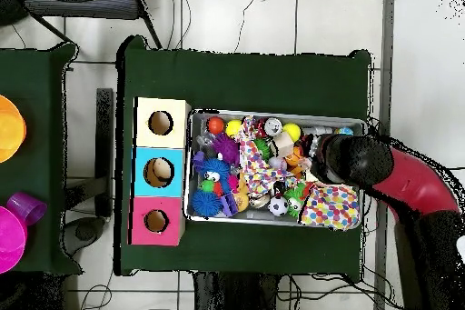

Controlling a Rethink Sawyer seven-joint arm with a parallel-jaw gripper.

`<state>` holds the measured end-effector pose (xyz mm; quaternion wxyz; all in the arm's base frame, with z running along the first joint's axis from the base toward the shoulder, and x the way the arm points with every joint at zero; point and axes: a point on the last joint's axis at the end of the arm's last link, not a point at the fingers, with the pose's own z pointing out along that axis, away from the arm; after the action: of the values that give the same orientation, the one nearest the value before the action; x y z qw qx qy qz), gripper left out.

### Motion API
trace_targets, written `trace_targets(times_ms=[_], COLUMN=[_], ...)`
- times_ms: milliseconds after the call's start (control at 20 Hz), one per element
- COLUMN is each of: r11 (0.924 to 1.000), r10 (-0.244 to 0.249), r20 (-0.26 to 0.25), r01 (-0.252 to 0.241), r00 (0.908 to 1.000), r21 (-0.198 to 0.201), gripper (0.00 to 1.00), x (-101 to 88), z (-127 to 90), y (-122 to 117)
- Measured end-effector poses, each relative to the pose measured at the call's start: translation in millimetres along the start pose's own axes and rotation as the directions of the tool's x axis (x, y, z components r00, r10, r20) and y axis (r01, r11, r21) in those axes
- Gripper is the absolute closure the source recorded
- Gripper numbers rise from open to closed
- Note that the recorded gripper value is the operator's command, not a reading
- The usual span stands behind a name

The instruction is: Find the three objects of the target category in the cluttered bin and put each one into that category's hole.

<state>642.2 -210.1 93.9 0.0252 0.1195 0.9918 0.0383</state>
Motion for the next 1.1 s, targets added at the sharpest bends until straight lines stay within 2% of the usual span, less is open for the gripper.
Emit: trace_targets(times_ms=[300,400,450,600,750,1100], r11=[0.9987,0.9979,0.9965,0.9949,0.9914,0.9853], r10=[0.050,0.064,0.083,0.101,0.130,0.162], r20=[-0.003,-0.004,-0.008,-0.015,-0.036,-0.084], r01=[-0.050,-0.064,-0.083,-0.101,-0.130,-0.166], r00=[0.9988,0.9979,0.9965,0.9947,0.9909,0.9833], r21=[0.007,0.007,0.005,-0.001,-0.014,-0.042], gripper=[0.00,0.00,0.00,0.00,0.00,0.00], x=[-2.4,-1.8,-0.5,1.9,8.6,26.2], z=[5,10,17,25,45,76], y=[-41,-53,-66,-77,-92,-104])
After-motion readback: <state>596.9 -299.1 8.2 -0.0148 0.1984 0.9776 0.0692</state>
